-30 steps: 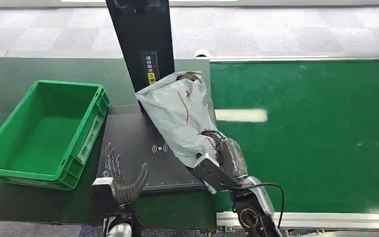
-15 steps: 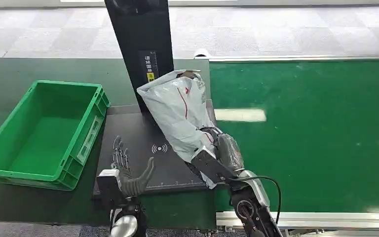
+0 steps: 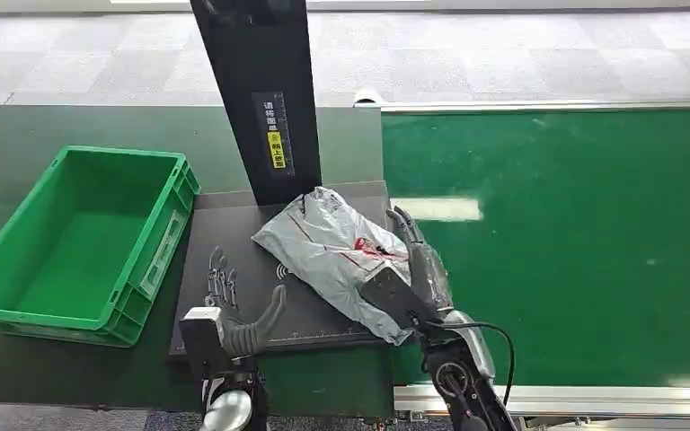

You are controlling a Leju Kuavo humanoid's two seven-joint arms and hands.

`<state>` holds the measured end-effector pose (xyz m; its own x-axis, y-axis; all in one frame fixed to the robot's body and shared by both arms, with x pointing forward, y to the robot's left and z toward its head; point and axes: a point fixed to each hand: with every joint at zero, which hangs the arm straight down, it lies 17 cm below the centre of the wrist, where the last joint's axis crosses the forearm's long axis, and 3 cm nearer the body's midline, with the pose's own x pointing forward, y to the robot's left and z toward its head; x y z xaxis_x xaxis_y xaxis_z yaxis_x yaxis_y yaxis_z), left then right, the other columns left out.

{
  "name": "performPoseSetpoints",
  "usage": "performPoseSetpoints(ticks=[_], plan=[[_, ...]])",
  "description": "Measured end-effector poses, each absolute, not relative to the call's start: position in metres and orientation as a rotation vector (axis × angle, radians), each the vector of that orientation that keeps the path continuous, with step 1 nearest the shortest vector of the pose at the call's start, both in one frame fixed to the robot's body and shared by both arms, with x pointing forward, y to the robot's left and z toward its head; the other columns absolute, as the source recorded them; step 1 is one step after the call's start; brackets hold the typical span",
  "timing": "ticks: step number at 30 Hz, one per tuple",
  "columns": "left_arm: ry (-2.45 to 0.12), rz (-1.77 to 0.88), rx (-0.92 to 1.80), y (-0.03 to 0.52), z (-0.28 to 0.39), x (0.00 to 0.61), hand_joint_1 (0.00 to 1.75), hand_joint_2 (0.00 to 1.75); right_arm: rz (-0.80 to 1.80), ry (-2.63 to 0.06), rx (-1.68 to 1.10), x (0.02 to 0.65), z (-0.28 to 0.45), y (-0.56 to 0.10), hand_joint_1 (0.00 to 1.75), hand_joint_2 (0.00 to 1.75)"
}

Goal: Moved the parcel from conveyor to table for the left to box.

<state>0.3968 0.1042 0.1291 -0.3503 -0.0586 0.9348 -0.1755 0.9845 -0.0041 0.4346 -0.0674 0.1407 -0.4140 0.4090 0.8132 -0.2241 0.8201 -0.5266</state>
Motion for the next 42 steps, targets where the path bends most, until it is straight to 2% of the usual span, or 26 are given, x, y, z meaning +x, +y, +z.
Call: performPoseSetpoints(ticks=[11,14,18,23,26,29,33,37,42], plan=[[-1.975,0.007,0.235,0.105,0.128,0.386,0.0,1.75,0.605,-1.881,-0.077,0.421,0.109,-0.083,0.0,1.75],[-2.052,-0.2,0.159,0.066,0.138,0.388,0.0,1.75,0.555,-1.974,-0.107,0.417,0.125,-0.087,0.0,1.75],[-2.091,-0.314,0.131,0.047,0.145,0.391,0.0,1.75,0.511,-2.014,-0.145,0.415,0.136,-0.094,0.0,1.75],[-2.226,-0.701,0.152,-0.005,0.172,0.394,0.0,1.75,0.206,-2.208,-0.302,0.4,0.206,-0.156,0.0,1.75],[-2.259,-0.932,0.164,-0.035,0.185,0.406,0.0,1.75,0.028,-2.282,-0.432,0.377,0.245,-0.215,0.0,1.75],[-2.17,-1.201,0.225,-0.068,0.173,0.423,0.0,1.75,-0.104,-2.328,-0.538,0.356,0.271,-0.266,0.0,1.75],[-2.058,-1.517,0.454,-0.093,0.148,0.435,0.0,1.75,-0.187,-2.363,-0.644,0.33,0.291,-0.305,0.0,1.75],[-1.848,-1.761,0.507,-0.094,0.097,0.436,0.0,1.75,-0.208,-2.388,-0.686,0.319,0.304,-0.318,0.0,1.75],[-1.658,-1.911,0.5,-0.078,0.049,0.433,0.0,1.75,-0.209,-2.403,-0.696,0.319,0.31,-0.32,0.0,1.75]])
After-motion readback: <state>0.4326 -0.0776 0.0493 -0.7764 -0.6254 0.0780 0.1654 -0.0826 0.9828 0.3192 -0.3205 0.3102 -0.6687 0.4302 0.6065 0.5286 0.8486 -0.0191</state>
